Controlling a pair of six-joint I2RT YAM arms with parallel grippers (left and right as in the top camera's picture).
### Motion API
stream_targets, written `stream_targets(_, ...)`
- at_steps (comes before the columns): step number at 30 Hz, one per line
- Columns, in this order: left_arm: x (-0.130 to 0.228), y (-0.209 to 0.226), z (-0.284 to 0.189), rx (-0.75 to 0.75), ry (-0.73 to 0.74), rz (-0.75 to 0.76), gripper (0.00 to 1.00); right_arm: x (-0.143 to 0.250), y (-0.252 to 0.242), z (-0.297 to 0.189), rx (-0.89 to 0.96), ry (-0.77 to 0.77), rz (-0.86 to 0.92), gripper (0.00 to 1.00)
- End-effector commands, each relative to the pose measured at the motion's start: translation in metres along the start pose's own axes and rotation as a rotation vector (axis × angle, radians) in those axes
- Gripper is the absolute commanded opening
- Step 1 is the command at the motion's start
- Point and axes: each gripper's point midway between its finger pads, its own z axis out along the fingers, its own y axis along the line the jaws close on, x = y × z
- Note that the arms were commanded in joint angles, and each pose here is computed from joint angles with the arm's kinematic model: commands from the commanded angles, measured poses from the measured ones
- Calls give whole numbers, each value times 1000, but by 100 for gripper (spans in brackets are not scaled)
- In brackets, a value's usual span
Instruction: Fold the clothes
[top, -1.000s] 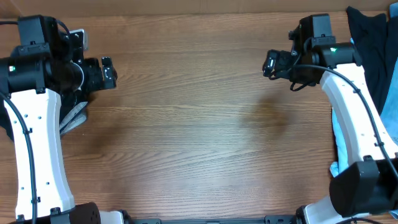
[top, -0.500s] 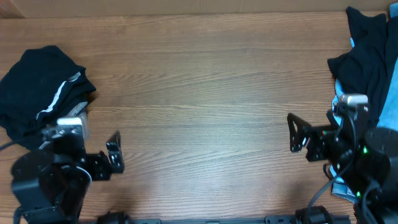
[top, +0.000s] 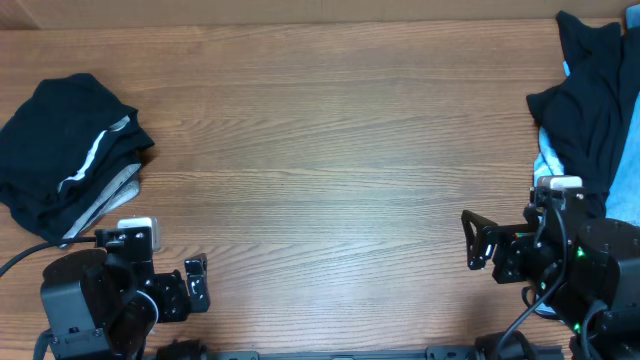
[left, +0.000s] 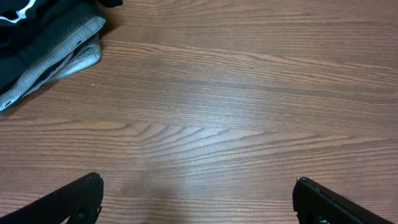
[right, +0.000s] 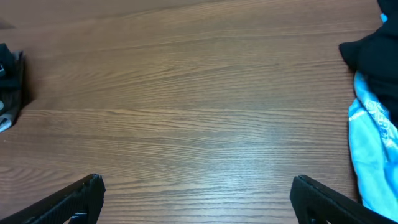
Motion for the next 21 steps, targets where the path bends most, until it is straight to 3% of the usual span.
stream_targets(1, 1, 0, -1, -3, -9, -13, 100, 3, -6, -10, 29, -45, -10, 100)
stream_targets(12, 1, 0, -1, -3, -8, -13, 100, 34, -17, 5, -8, -420, -57, 100)
stream_targets(21, 1, 0, -1, -3, -8, -13, 100, 12, -19, 54, -53, -789, -115, 100)
